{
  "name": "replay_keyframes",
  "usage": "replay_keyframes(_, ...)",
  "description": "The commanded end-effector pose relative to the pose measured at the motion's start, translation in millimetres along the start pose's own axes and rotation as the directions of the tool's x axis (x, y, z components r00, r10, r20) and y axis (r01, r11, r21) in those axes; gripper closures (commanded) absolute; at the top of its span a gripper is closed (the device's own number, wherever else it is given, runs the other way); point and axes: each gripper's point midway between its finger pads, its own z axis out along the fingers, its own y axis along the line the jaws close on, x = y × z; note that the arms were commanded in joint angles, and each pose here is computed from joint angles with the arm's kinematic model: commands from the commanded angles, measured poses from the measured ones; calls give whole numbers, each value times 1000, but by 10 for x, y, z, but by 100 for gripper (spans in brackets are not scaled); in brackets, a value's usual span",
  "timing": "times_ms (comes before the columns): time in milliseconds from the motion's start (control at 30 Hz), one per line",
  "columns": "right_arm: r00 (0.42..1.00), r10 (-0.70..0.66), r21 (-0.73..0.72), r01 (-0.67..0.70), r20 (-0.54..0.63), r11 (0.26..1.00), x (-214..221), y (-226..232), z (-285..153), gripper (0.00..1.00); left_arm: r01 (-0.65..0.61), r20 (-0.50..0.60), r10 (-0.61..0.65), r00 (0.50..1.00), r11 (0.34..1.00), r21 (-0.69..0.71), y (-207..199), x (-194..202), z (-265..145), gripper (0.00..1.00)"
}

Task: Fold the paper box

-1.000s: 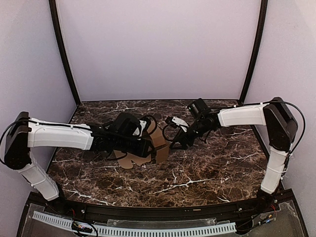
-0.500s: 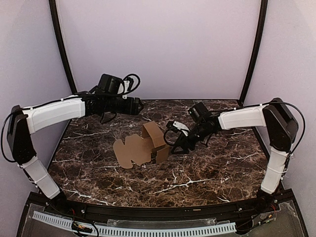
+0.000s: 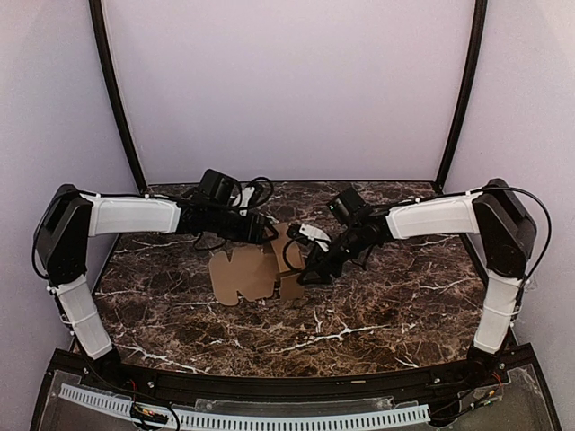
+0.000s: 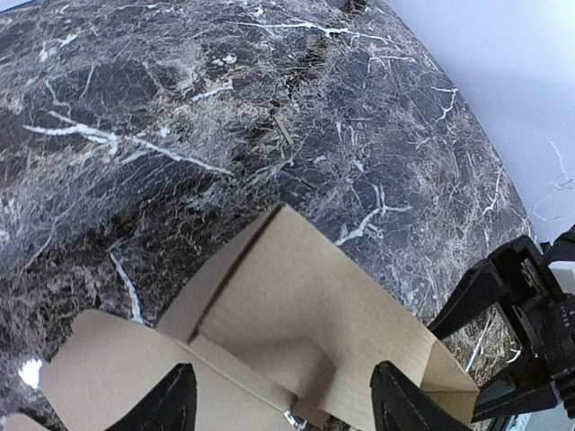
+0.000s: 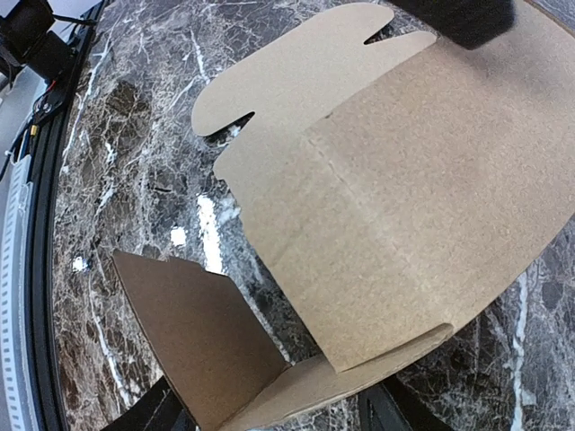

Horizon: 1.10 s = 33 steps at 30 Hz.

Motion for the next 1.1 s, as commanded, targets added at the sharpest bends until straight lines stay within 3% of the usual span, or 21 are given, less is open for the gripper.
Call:
replay_keyframes(0, 1000, -2, 86, 2, 7, 996, -142, -195, 55, 41, 63, 20, -64, 998, 997, 40, -101, 120, -234, 36)
replay_keyframes(200, 1000, 15, 99, -15, 4, 995, -186, -295, 124, 41, 162, 55, -165, 985, 985, 59, -92, 341, -416, 42)
replay_keyframes(333, 1000, 22, 106, -21, -11, 994, -142, -337, 159, 41, 149, 109, -151, 983, 989, 22, -60, 314, -600, 42)
replay_keyframes(533, 1000, 20, 103, -20, -3, 995, -130, -322, 90, 40, 29, 201, 24, 979, 967, -254, 246, -241, -929, 21)
replay_keyframes(633, 1000, 19, 100, -19, 2, 995, -152, -311, 72, 40, -3, 181, 54, 982, 963, -268, 328, -527, -709, 19)
replay_keyframes(767, 1000, 25, 99, -25, 6, 995, -169, -301, 48, 40, -3, 117, 26, 993, 982, -189, 363, -619, -330, 20)
replay_keyframes(1067, 999, 49, 95, -51, 22, 994, -253, -334, 70, 38, 58, 49, -56, 997, 997, -50, 258, -376, -78, 24)
